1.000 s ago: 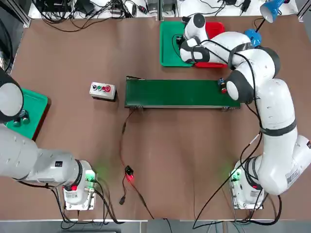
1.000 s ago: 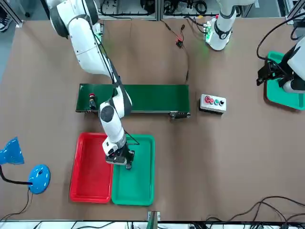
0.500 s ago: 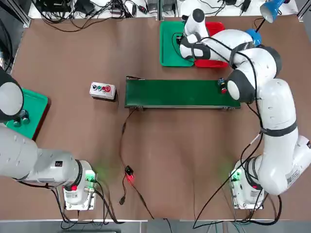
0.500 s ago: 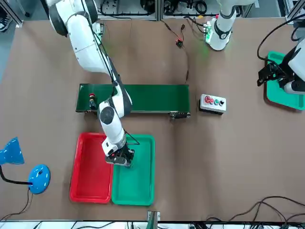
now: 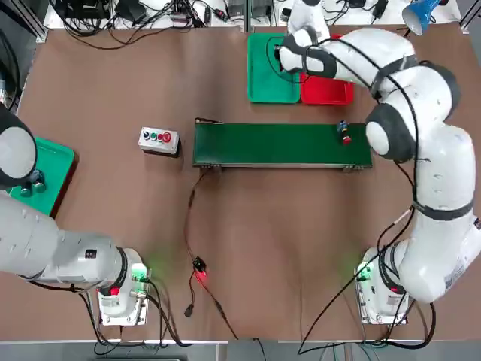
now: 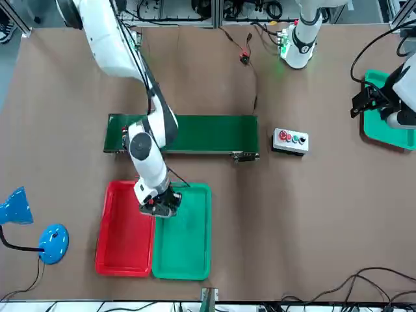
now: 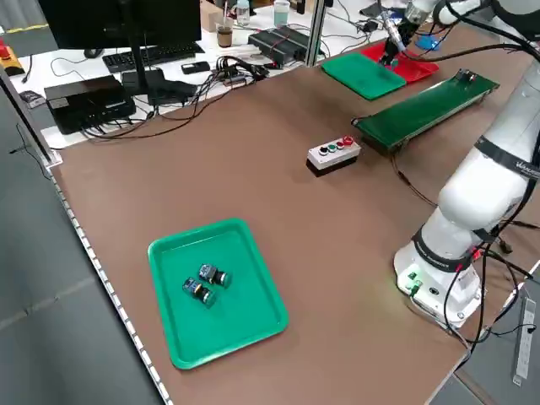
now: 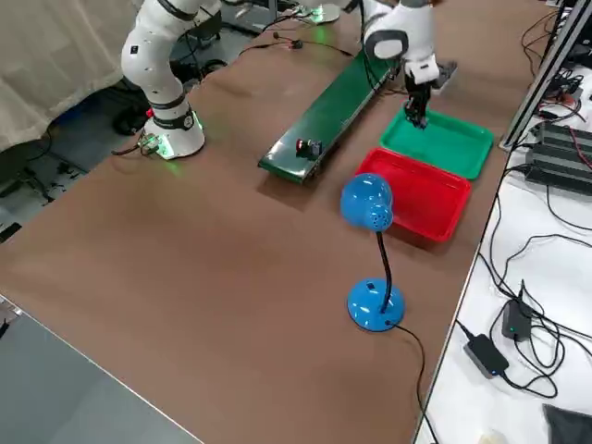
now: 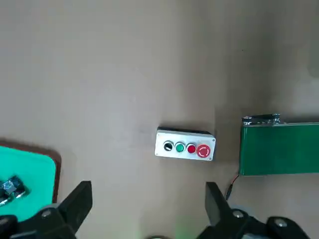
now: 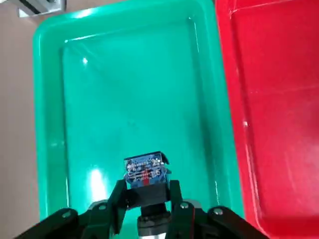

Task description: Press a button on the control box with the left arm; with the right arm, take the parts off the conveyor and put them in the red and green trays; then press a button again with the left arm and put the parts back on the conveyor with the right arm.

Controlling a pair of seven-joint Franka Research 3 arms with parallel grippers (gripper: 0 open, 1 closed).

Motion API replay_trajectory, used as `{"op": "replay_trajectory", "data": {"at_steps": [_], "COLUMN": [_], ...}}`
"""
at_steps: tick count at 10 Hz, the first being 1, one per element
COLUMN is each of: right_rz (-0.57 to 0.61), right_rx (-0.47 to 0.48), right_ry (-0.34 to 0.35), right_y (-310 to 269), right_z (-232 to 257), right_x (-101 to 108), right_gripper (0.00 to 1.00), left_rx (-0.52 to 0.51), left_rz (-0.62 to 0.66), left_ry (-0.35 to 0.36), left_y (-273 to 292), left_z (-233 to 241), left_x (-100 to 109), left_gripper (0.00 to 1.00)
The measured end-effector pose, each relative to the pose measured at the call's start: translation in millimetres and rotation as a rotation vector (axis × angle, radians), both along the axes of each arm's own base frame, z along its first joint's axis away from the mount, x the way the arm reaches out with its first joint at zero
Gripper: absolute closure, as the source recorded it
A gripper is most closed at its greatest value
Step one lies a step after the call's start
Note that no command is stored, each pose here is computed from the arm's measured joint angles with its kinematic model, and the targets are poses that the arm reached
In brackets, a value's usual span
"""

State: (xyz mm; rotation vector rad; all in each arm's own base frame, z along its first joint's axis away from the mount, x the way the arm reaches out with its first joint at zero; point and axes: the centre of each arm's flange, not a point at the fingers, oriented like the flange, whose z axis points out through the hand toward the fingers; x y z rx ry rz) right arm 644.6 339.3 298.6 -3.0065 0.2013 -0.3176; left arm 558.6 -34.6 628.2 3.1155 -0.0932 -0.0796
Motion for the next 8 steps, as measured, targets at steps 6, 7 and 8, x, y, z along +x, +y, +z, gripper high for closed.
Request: {"op": "replay_trajectory", "data": {"at_steps": [6,7,8], "right_rz": [0.060,0.052,0.043], "right_rx": [-0.006,0.001,0.008], "right_ry": [0.111,0.114,0.115], "right_y": [58.6,79.3,95.5], "right_z": [16.5,15.3,14.8], "right_x": [-133.4,-151.0,-165.4], "right_gripper": [0.61,0.61,0.61], "left_rx": [0.000,0.000,0.000], "left_rz": [0.001,0.001,0.001], "left_ry": [-0.001,-0.002,-0.002], "left_y": [0.7,0.8,0.8], "left_z": [0.6,0.6,0.6], "left_x": [0.5,0.5,0.5], "left_gripper": [0.00,0.00,0.00]}}
